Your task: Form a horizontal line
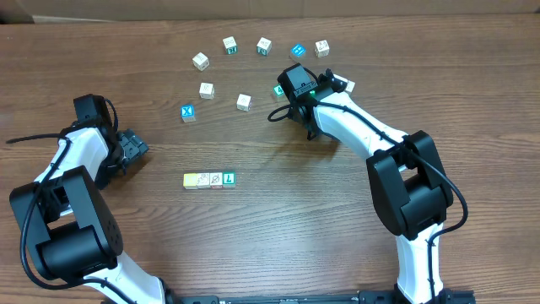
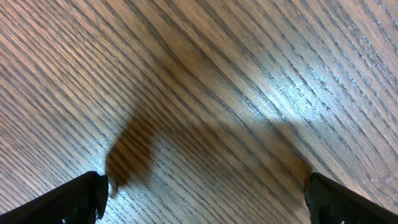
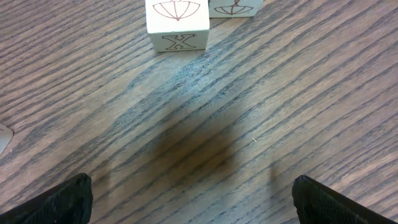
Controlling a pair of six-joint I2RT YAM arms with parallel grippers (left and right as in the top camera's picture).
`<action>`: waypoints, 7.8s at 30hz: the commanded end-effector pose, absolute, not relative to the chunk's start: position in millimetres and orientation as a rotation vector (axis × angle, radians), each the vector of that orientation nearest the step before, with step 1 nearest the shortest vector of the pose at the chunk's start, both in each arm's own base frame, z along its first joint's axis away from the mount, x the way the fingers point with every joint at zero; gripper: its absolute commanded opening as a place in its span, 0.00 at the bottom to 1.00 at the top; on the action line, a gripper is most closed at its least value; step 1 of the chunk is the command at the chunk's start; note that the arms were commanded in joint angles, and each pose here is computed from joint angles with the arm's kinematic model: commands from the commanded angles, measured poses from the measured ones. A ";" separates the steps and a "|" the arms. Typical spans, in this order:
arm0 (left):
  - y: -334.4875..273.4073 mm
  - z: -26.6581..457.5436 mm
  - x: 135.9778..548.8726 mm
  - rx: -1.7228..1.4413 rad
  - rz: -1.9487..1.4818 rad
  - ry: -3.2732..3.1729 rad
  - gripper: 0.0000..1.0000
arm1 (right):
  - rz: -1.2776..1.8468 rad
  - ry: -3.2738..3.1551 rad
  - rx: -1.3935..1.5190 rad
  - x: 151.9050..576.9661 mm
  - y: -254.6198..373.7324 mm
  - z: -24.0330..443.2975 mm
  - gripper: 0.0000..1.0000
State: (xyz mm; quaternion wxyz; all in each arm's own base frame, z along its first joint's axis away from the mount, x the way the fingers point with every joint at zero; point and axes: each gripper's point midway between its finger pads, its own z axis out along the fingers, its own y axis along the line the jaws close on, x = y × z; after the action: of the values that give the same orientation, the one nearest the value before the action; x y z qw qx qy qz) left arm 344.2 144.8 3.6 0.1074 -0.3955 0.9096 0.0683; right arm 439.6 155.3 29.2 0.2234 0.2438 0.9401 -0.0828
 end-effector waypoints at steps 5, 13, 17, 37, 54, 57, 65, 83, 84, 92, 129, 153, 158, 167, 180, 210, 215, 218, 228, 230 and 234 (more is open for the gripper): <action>141.3 -4.4 339.4 -1.166 0.214 2.707 1.00 | -0.214 2.564 0.682 441.9 154.1 41.1 1.00; 141.3 -4.4 339.4 -1.166 0.214 2.707 0.99 | -0.215 2.564 0.681 441.9 154.1 41.1 1.00; 141.3 -4.4 339.4 -1.166 0.214 2.707 0.99 | -0.214 2.564 0.682 441.9 154.1 41.1 1.00; 141.3 -4.4 339.5 -1.165 0.214 2.707 0.99 | -0.215 2.564 0.681 441.9 154.1 41.1 1.00; 141.3 -7.2 339.2 -1.167 0.216 2.712 1.00 | -0.214 2.564 0.682 441.9 154.1 41.1 1.00; 141.3 -7.2 339.3 -1.167 0.215 2.712 1.00 | -0.214 2.564 0.682 441.9 154.1 41.1 1.00; 141.9 -7.2 338.9 -1.170 0.216 2.711 0.99 | -0.215 2.564 0.681 441.9 154.1 41.1 1.00; 146.3 43.9 351.9 -1.129 0.189 2.574 1.00 | -0.214 2.564 0.682 442.0 154.1 41.2 1.00; 146.7 51.8 353.3 -1.122 0.185 2.553 1.00 | -0.214 2.564 0.682 441.9 154.1 41.1 1.00; 146.3 110.9 359.1 -1.067 0.155 2.403 0.99 | -0.214 2.564 0.682 441.9 154.1 41.1 1.00; 59.6 109.5 375.5 -0.393 0.041 2.321 1.00 | -0.214 2.564 0.682 441.9 154.1 41.1 1.00; 11.5 28.4 288.2 -0.083 0.022 2.282 1.00 | -0.214 2.564 0.682 441.9 154.1 41.1 1.00; 11.0 13.1 267.5 -0.089 0.019 2.276 1.00 | -0.214 2.564 0.682 441.9 154.1 41.1 1.00; 10.2 10.5 256.6 -0.088 0.016 2.291 1.00 | -0.214 2.564 0.682 441.9 154.1 41.1 1.00; 7.5 11.4 251.7 -0.112 -0.018 2.239 1.00 | -0.215 2.564 0.681 441.9 154.1 41.1 1.00; -5.3 118.2 249.8 0.061 0.036 1.811 1.00 | -0.214 2.564 0.682 441.9 154.1 41.1 1.00; -5.3 134.1 248.9 0.057 0.035 1.742 1.00 | -0.214 2.564 0.682 441.9 154.1 41.1 1.00; -4.7 144.8 247.7 0.053 0.037 1.696 0.99 | -0.214 2.564 0.682 441.9 154.1 41.1 1.00; -2.3 155.5 246.0 0.042 0.049 1.648 0.99 | -0.214 2.564 0.682 441.9 154.1 41.1 1.00; -1.5 155.7 246.0 0.038 0.053 1.648 0.99 | -0.214 2.564 0.682 441.9 154.1 41.1 1.00; -2.3 155.6 246.0 0.041 0.049 1.648 0.99 | -0.214 2.564 0.682 441.9 154.1 41.1 1.00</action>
State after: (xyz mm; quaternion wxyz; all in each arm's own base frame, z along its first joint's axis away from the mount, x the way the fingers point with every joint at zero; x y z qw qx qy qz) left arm 246.4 -3.3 154.5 0.6757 0.0129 0.7370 0.0106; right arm 440.1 155.6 29.2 0.2242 0.2440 0.9399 -0.0821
